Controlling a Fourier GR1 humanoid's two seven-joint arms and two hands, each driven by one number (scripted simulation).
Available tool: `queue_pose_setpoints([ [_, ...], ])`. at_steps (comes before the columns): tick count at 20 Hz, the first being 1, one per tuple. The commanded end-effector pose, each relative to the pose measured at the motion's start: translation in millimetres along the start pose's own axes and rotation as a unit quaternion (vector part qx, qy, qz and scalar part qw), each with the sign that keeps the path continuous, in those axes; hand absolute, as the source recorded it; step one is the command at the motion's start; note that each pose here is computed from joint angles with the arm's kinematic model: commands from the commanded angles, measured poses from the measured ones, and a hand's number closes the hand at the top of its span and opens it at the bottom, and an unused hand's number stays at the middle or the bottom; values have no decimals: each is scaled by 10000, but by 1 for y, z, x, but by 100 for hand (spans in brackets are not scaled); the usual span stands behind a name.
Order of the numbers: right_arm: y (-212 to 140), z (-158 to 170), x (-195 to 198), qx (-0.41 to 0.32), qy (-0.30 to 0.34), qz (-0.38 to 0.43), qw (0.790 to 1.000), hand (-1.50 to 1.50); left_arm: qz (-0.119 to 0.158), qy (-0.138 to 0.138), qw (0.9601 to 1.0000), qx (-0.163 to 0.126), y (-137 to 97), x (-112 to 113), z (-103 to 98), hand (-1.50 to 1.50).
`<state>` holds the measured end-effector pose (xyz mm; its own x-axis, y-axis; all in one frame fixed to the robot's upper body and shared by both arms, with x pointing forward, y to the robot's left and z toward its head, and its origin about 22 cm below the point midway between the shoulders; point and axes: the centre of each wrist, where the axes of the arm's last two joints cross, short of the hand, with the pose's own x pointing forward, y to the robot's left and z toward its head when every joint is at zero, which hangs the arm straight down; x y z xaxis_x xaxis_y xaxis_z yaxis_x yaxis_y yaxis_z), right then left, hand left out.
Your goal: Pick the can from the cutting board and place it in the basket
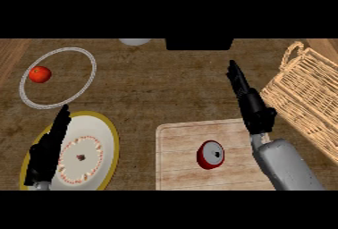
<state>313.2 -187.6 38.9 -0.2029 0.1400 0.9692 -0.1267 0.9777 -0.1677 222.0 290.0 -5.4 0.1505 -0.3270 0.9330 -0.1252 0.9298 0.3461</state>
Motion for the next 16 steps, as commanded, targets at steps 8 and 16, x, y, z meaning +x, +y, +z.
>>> queue_pose_setpoints([
  [8,-42,1,42,1148,-1695,1237,9710,150,839,170,9959,-294,27,47,-46,0],
  [16,114,19,75,29,-1914,1619,9681,-150,778,249,9958,-419,30,42,-56,0],
])
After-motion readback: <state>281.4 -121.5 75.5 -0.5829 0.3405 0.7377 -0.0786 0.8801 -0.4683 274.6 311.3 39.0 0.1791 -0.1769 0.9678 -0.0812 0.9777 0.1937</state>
